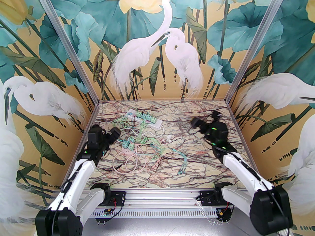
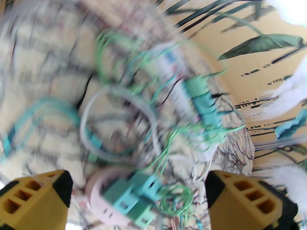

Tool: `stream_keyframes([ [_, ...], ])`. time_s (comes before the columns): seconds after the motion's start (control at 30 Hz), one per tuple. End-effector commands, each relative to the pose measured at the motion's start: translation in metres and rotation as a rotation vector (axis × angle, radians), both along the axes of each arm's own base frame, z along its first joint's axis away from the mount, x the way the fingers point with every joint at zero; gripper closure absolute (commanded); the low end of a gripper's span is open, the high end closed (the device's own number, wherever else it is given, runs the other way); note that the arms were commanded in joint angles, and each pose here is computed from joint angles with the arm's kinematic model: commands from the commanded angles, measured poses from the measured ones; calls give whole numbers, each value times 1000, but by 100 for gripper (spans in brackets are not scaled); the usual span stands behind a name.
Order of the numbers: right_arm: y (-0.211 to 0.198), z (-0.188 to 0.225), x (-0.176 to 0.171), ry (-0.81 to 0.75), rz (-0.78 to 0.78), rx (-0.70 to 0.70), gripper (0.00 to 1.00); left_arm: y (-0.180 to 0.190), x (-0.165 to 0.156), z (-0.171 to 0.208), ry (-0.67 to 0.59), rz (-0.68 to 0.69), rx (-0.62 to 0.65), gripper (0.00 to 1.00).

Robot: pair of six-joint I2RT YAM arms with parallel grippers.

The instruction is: Pull the plug off the socket

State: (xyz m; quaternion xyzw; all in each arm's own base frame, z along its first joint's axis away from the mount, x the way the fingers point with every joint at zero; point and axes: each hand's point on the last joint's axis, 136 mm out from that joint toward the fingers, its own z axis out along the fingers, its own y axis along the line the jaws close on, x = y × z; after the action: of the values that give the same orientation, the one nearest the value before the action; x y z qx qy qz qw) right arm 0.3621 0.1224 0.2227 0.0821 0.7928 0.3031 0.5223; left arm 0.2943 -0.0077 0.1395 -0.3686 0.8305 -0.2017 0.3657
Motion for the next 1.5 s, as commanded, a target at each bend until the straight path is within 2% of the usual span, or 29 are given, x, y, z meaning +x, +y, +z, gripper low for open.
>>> stream_keyframes([
  [0.0, 25, -11, -6, 32, 96, -71, 1, 4, -18, -25, 89, 87, -63, 11],
  [0.13, 41, -23, -8, 49, 144, -75, 1, -4, -17, -39, 100, 72, -118, 22],
  [0.2, 48, -27, -9, 60, 168, -77, 1, -5, -16, -43, 105, 78, -125, 37],
  [0.27, 53, -27, -11, 60, 185, -84, 1, 3, -22, -51, 144, 128, -111, 45],
  [0.33, 57, -25, -12, 54, 195, -90, 1, 4, -23, -58, 161, 125, -94, 60],
  [0.47, 65, -23, -16, 41, 221, -96, 1, -3, -25, -71, 197, 93, -117, 67],
  [0.87, 82, -37, -21, 59, 260, -147, 1, -10, -4, -87, 198, 25, -116, 67],
  [1.1, 96, -50, -21, 96, 302, -154, 1, -34, -1, -89, 177, -48, -234, 65],
  [1.2, 97, -55, -19, 116, 274, -185, 1, -45, -6, -90, 176, -56, -276, 65],
  [1.47, 100, -57, -20, 125, 269, -210, 1, -81, -11, -87, 160, -89, -329, 66],
])
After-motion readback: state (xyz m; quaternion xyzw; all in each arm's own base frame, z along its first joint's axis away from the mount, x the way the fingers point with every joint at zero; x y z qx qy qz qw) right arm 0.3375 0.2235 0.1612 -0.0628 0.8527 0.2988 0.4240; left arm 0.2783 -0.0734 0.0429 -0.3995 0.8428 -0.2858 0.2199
